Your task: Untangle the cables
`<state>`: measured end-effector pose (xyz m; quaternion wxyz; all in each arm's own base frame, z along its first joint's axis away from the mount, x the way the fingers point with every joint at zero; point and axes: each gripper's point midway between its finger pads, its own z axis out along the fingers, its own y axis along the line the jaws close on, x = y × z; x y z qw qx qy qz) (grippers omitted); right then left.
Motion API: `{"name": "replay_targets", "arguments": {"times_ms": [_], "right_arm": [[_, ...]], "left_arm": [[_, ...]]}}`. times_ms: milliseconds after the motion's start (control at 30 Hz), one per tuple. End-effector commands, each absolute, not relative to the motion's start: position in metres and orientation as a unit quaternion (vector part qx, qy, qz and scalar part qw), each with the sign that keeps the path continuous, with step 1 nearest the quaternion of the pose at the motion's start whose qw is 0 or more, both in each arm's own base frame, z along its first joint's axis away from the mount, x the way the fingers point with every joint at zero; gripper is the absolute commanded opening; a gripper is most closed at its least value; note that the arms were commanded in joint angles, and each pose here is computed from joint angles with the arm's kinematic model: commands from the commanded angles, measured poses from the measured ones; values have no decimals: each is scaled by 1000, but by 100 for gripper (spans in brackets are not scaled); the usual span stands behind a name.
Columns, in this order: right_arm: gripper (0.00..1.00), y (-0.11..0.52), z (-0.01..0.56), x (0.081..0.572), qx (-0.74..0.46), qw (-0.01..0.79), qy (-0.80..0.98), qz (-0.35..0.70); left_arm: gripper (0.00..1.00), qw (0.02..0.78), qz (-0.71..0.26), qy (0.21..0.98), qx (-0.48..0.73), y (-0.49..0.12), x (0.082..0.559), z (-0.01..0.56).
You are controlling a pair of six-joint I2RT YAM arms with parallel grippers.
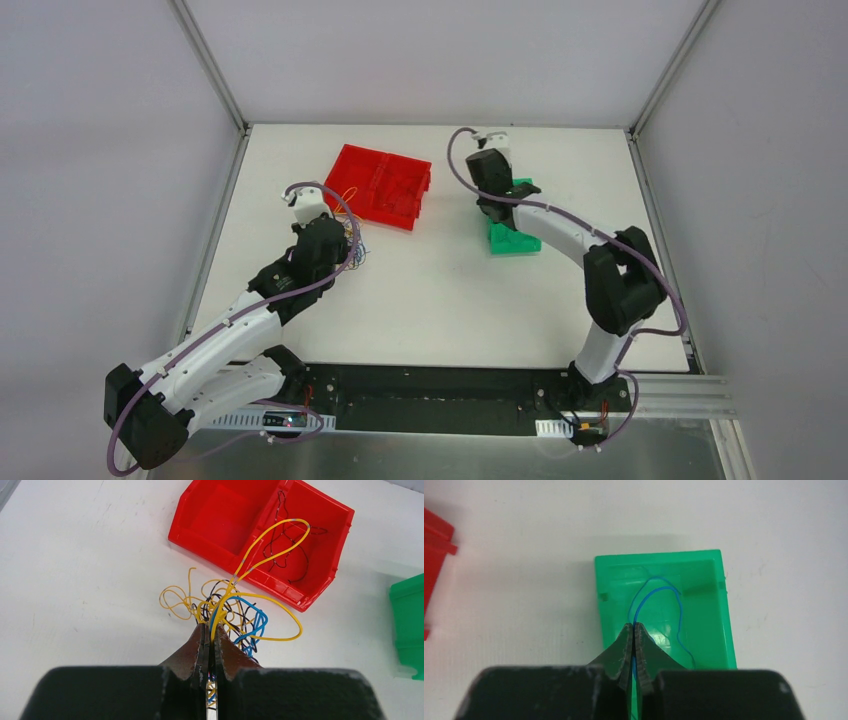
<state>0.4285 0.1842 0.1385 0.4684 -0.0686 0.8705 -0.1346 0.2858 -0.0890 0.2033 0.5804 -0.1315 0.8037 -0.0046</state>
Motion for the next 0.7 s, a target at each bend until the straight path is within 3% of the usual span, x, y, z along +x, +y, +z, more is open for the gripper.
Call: {"name": "replay_targets", "arguments": {"times_ms": [0,333,467,500,567,667], "right_arm": [[0,182,121,420,15,423,906,26],[0,148,37,418,123,308,940,72],[0,150,37,420,130,299,943,73],[3,149,42,420,133,304,940,74],[27,145,54,420,139,317,936,68],[37,138,82,421,146,347,925,55]], "left_arm": [[0,594,-8,792,-139,-89,290,214],[0,594,-12,792,-139,-90,289,214],[0,592,-16,794,-137,-92,289,214],[0,592,-18,794,-136,-93,289,214],[0,590,-23,796,-132,-96,290,213],[0,588,-32,799,-124,-101,290,213]]}}
